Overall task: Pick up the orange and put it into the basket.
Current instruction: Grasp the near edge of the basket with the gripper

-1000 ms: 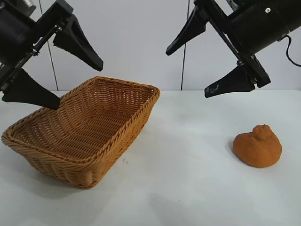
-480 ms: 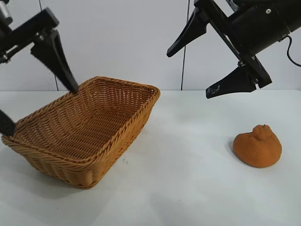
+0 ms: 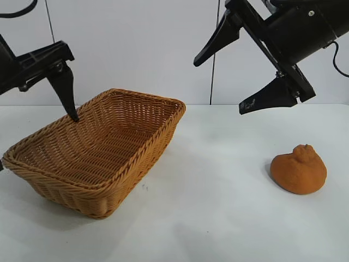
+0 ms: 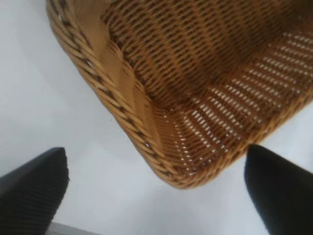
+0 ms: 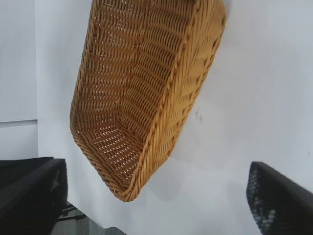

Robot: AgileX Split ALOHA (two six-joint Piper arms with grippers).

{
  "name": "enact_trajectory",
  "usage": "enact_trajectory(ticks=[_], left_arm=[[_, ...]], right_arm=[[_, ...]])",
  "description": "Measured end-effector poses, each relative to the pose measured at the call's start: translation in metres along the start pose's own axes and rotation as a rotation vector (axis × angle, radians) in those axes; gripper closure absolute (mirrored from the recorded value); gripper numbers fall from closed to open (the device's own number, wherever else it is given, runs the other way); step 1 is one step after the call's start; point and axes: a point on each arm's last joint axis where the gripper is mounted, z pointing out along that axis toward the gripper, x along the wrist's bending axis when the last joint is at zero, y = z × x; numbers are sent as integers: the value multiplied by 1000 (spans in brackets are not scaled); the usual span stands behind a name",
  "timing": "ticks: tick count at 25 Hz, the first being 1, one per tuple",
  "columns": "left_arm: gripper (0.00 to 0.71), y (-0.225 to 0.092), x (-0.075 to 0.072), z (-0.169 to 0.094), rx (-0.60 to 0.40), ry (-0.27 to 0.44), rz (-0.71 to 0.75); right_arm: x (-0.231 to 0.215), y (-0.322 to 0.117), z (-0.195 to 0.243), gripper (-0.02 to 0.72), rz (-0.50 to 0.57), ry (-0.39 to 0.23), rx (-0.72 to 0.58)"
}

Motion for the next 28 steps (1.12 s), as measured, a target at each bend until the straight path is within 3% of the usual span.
enact_trajectory(ticks=[14,22,28], left_arm=[[17,10,6,75,30,139,-128],[17,12,9,98,28,161,-164],[150,13,9,98,16,153,-177]], right_arm=[[-1,2,0,21,-5,-11,-17],[-1,1,0,21,-7,-12,-12],[-1,0,0,21,-7,-10,-5]])
